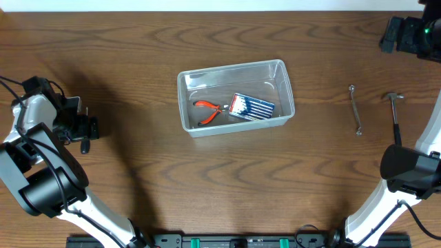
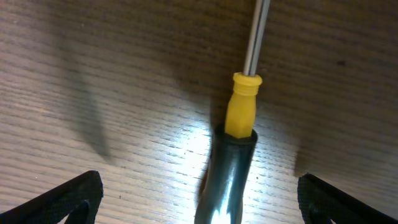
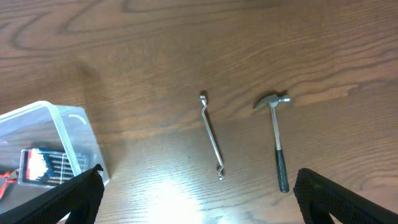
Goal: Pack container
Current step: 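Move the left gripper to the yellow screwdriver and grasp its handle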
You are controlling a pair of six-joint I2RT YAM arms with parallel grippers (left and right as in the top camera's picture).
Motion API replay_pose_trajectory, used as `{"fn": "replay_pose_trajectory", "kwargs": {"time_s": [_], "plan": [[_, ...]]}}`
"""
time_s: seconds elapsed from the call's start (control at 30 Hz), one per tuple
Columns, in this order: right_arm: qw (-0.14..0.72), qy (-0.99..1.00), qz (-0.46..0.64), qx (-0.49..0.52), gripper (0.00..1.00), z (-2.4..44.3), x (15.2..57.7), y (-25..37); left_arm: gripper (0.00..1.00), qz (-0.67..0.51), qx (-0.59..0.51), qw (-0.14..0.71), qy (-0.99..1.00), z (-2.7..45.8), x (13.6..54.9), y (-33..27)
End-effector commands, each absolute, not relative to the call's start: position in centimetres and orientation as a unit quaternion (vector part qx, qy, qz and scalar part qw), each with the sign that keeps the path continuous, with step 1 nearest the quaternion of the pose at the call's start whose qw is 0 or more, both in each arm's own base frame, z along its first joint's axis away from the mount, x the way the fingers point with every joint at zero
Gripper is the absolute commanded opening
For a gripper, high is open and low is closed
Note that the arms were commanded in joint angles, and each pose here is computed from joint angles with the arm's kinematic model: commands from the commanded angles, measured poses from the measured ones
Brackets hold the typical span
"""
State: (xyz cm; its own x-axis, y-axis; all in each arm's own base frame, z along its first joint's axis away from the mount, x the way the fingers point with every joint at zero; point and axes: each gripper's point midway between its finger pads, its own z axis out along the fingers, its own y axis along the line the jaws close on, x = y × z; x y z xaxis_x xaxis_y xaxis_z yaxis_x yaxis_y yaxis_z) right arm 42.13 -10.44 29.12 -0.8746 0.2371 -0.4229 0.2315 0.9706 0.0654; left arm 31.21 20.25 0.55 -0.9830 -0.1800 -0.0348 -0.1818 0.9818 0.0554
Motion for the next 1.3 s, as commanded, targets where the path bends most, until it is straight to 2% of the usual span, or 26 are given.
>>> {"fn": "replay_pose_trajectory", "kwargs": {"time_s": [0.0,0.3,0.43,0.8,1.0,1.27], "plan": [[0.213,0.968,0.015,0.13,0.99,28.7,42.2,-10.3,0.98,0.021,-0.087,-0.003,0.996,-0.9,30.7,20.1],[0.214,0.968,0.015,0.129,0.99,28.7,42.2,-10.3,1.0,0.009,-0.09,-0.025,0.996,-2.8,30.2,19.7],[0.214,0.968,0.015,0.129,0.99,28.7,42.2,-10.3,0.95,0.009,-0.092,-0.026,0.995,-2.9,30.3,19.7],[0.213,0.968,0.015,0.128,0.99,28.7,42.2,-10.2,0.61,0.014,-0.111,-0.016,0.994,-2.9,31.1,19.4],[0.212,0.969,0.015,0.128,0.99,28.7,42.1,-10.1,0.45,0.016,-0.099,-0.013,0.995,-2.9,31.7,18.7],[0.208,0.97,0.016,0.128,0.99,28.6,41.9,-10.1,0.35,0.016,-0.096,-0.013,0.995,-2.9,31.8,18.5]]}}
